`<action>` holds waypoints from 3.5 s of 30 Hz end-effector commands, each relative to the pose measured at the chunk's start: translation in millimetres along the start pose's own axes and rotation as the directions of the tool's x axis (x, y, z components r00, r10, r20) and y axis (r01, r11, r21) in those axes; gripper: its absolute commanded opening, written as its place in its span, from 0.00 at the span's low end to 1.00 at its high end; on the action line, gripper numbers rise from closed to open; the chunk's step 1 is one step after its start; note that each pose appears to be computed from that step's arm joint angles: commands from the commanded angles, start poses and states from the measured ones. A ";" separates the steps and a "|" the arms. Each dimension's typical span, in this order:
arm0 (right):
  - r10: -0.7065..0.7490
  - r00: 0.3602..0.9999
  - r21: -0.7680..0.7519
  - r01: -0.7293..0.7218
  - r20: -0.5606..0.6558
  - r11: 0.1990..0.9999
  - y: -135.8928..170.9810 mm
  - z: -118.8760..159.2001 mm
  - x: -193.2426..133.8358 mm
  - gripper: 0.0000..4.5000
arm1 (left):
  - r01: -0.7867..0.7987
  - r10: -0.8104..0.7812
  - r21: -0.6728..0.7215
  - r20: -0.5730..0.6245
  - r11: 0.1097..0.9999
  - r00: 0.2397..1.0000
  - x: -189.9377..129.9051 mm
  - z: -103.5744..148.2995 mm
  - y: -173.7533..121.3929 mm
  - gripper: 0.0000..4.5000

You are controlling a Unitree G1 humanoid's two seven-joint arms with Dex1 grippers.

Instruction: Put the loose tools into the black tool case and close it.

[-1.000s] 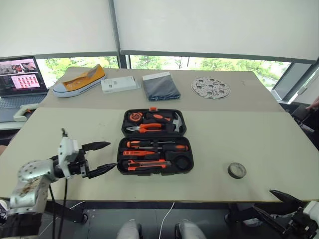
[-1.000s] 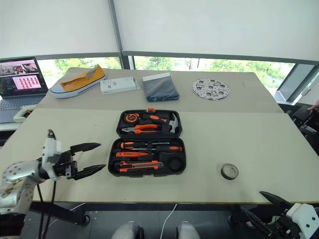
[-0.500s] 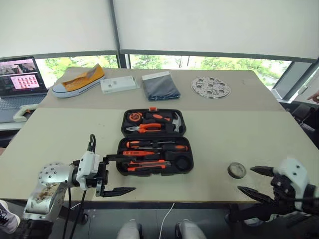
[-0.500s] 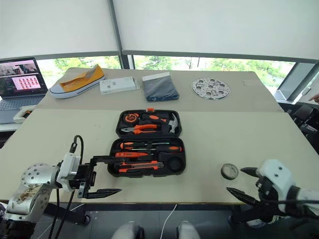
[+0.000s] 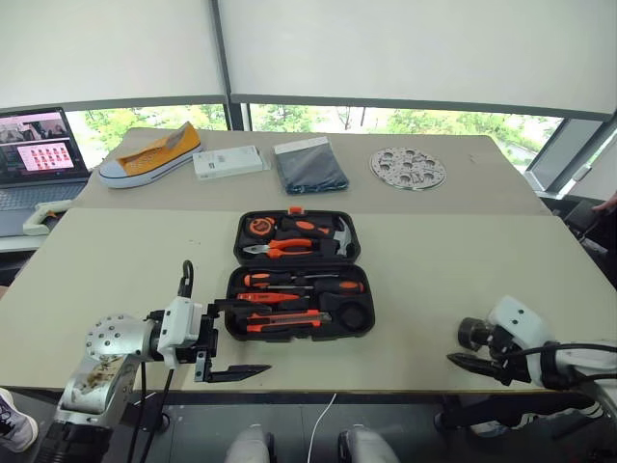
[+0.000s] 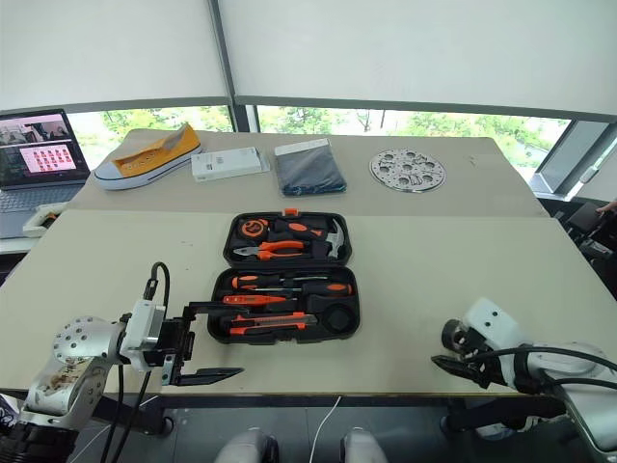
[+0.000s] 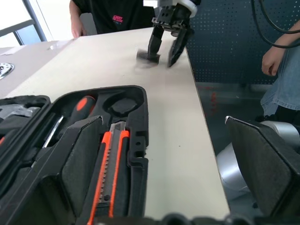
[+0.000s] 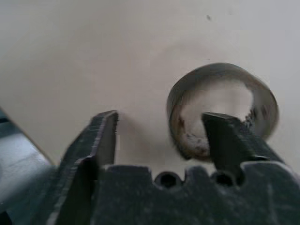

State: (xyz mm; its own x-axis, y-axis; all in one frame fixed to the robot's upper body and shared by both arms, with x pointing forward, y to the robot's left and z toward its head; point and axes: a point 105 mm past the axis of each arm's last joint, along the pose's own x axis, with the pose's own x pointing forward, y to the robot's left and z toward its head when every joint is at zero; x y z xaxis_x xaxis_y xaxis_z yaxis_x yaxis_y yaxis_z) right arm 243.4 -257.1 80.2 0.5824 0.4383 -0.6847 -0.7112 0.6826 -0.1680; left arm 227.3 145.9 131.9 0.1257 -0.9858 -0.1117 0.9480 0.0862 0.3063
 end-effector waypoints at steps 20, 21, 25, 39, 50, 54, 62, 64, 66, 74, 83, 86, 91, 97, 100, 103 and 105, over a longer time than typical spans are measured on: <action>0.516 0.808 -0.217 -0.470 0.284 0.856 79.9 144.3 41.4 0.00 | -0.097 0.097 0.000 -0.048 0.995 0.994 -14.4 -4.2 2.5 1.00; 0.516 0.815 -0.216 -0.471 0.265 0.855 82.3 147.1 50.1 0.00 | -0.120 0.120 -0.008 -0.036 0.993 0.992 -14.3 -3.0 3.5 1.00; 0.513 0.834 -0.192 -0.480 0.204 0.856 88.8 148.9 71.3 0.00 | -0.191 0.191 -0.019 -0.014 0.981 0.982 -15.0 0.1 6.2 1.00; 0.456 0.890 -0.082 -0.456 -0.015 0.886 77.6 127.3 67.2 0.00 | -0.282 0.282 -0.008 -0.044 0.959 0.959 -24.4 -0.2 4.1 1.00; 0.511 0.859 -0.115 -0.507 0.009 0.854 80.6 138.4 58.9 0.40 | -0.365 0.365 -0.012 -0.041 0.931 0.930 -33.6 0.4 12.6 1.00; 0.565 0.821 -0.148 -0.550 0.085 0.822 78.7 153.7 41.7 0.71 | -0.407 0.406 -0.005 -0.047 0.914 0.913 -40.7 1.4 18.9 1.00; 0.350 0.880 -0.190 -0.302 0.322 0.934 1.2 155.5 27.8 0.74 | -0.731 0.700 -0.066 -0.244 0.679 0.671 -90.3 -30.5 56.1 0.89; 0.219 0.918 -0.192 -0.162 0.330 0.968 -21.9 147.8 40.2 0.62 | -0.775 0.730 -0.087 -0.284 0.626 0.622 -93.8 -36.5 61.7 0.74; 0.109 0.922 -0.205 -0.033 0.372 0.978 -38.1 148.6 51.4 0.49 | -0.807 0.759 -0.081 -0.297 0.585 0.580 -92.1 -38.0 69.4 0.58; 0.049 0.915 -0.287 0.075 0.399 0.955 -47.7 151.6 102.8 0.00 | -0.826 0.742 -0.113 -0.384 0.552 0.549 -75.5 -60.5 106.1 0.02; 0.241 0.882 -0.357 -0.089 0.406 0.930 -16.9 164.2 119.1 0.00 | -0.735 0.631 -0.158 -0.417 0.659 0.655 -49.5 -74.3 114.2 0.02; 0.294 0.865 -0.383 -0.132 0.406 0.915 -4.9 164.7 113.2 0.00 | -0.679 0.591 -0.258 -0.346 0.687 0.729 -31.1 -66.1 110.9 0.02; 0.312 0.868 -0.359 -0.170 0.387 0.918 5.7 144.3 103.4 0.00 | -0.534 0.449 -0.232 -0.333 0.813 0.829 -3.7 -69.0 87.2 0.02; 0.252 0.873 -0.269 -0.147 0.417 0.952 14.0 127.0 89.1 0.00 | -0.495 0.410 -0.248 -0.325 0.833 0.852 9.7 -75.6 74.2 0.02; 0.211 0.874 -0.222 -0.122 0.437 0.967 15.5 125.3 83.5 0.00 | -0.507 0.424 -0.242 -0.325 0.827 0.845 10.6 -77.2 73.1 0.02; 0.186 0.875 -0.171 -0.121 0.447 0.978 16.0 121.2 81.7 0.00 | -0.526 0.439 -0.237 -0.336 0.817 0.833 9.8 -80.7 72.6 0.02; 0.171 0.877 -0.156 -0.111 0.448 0.981 14.9 117.7 81.1 0.00 | -0.539 0.451 -0.235 -0.340 0.809 0.825 8.3 -81.7 72.8 0.02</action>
State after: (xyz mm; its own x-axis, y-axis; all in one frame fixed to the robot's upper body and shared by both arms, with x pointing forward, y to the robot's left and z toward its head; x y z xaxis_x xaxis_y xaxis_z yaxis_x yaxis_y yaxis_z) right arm 329.4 -156.3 87.3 0.5849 0.7158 -0.3815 -0.8063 0.5643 -0.1775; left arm 325.7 171.8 78.3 0.6611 -0.6938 -0.2857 0.7392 0.6675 0.0894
